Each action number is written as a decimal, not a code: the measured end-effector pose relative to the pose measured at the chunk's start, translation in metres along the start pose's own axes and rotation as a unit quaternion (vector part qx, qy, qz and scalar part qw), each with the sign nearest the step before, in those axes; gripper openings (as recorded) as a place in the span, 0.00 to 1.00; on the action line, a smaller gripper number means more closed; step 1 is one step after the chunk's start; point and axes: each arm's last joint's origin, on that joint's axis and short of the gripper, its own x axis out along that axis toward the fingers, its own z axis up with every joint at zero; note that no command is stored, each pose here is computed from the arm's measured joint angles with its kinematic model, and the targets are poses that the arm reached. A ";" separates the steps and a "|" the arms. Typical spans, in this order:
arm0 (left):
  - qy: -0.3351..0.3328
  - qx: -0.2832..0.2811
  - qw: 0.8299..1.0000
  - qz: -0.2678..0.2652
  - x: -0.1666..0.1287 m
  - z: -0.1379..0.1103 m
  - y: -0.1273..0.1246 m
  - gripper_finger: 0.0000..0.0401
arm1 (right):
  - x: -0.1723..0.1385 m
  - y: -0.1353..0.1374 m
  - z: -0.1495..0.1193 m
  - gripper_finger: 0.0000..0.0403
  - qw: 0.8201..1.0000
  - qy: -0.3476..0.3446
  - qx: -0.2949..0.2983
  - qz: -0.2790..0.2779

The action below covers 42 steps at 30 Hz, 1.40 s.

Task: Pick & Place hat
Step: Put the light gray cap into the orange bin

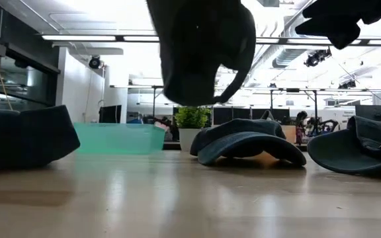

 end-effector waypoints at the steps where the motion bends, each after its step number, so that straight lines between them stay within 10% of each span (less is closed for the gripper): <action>1: -0.006 -0.012 1.000 0.010 0.002 0.000 0.001 0.02 | 0.000 0.000 0.000 0.46 1.000 0.004 0.003 0.005; 22: -0.021 -0.302 0.950 0.079 0.042 -0.002 0.046 0.02 | 0.012 0.007 -0.018 0.42 0.989 0.051 -0.137 0.020; 32: -0.025 -0.456 0.882 0.118 0.074 -0.005 0.055 0.01 | 0.031 0.019 -0.023 0.40 0.964 0.005 -0.258 -0.055; 42: -0.035 -0.555 0.820 0.140 0.094 -0.002 0.054 0.02 | 0.036 0.023 -0.005 0.42 0.903 -0.054 -0.390 -0.171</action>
